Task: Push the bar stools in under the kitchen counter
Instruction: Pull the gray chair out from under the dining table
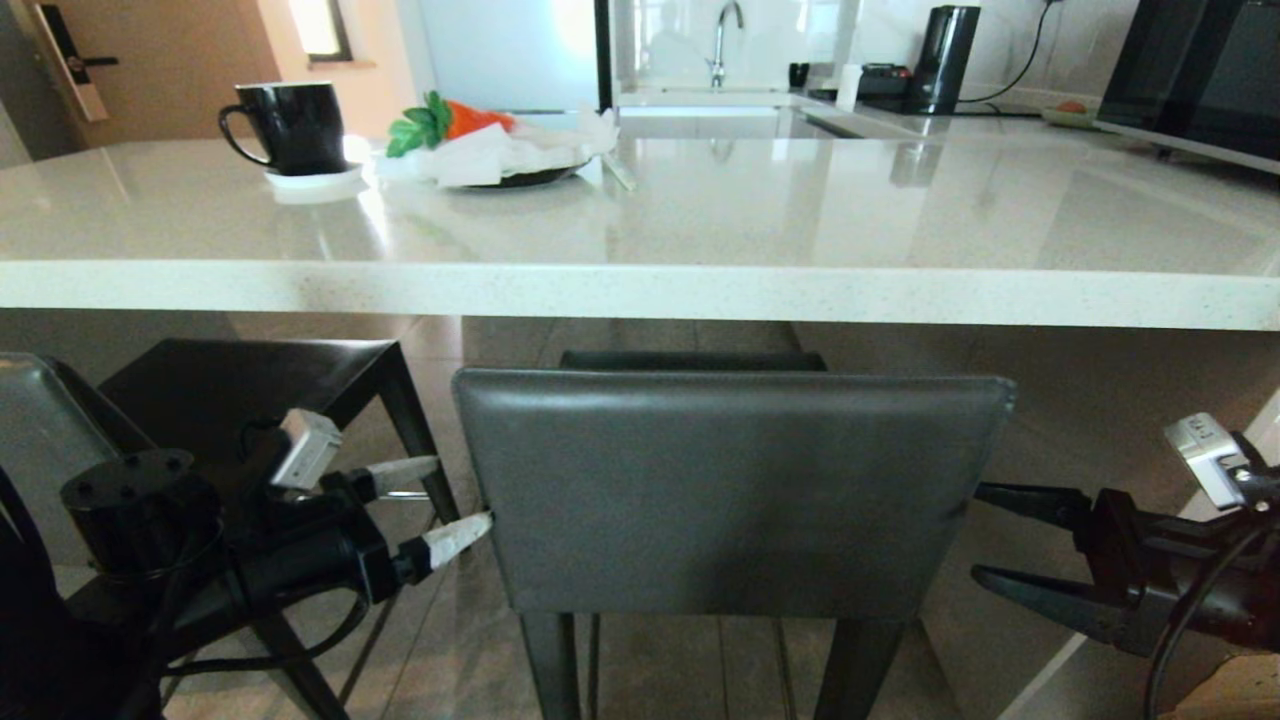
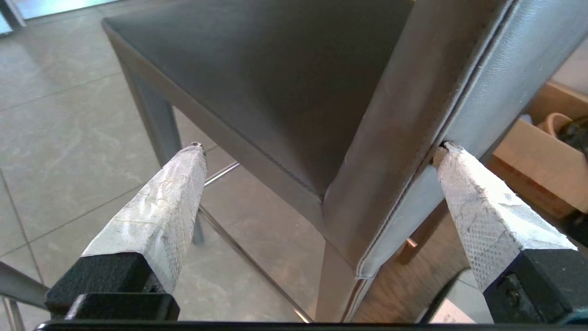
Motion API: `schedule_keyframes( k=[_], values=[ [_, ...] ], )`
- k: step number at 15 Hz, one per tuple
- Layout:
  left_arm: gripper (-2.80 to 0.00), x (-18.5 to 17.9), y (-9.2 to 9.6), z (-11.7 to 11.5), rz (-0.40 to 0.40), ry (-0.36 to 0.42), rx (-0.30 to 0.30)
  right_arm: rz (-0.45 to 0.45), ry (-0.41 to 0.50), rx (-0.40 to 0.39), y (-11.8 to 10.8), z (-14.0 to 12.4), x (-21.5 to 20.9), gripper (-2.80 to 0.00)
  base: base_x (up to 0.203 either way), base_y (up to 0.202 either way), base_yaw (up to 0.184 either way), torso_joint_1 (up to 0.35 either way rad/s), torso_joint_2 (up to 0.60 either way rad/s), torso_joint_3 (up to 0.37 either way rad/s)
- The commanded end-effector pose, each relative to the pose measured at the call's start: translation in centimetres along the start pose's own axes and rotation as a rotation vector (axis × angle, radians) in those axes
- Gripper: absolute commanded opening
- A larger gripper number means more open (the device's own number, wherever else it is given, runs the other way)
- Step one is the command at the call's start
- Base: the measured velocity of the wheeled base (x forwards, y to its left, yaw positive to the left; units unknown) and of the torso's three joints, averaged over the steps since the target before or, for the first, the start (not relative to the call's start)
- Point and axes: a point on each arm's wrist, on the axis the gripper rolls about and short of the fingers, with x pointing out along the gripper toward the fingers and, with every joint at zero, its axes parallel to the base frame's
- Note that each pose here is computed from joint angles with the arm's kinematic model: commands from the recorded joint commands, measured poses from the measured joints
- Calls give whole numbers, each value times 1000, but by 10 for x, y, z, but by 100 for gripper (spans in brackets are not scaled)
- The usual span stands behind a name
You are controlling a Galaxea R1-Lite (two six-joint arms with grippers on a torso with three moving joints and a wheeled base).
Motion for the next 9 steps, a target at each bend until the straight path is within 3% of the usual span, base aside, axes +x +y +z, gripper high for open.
schedule_keyframes(
  k=[1,9],
  values=[
    [0,7,-4,-2,-33,2,2,21,26,9,-14,-21,9,0,0,0,0,0,0,0],
    [0,10,-1,-4,-29,4,1,17,6,-73,-33,-16,19,0,0,0,0,0,0,0]
  ],
)
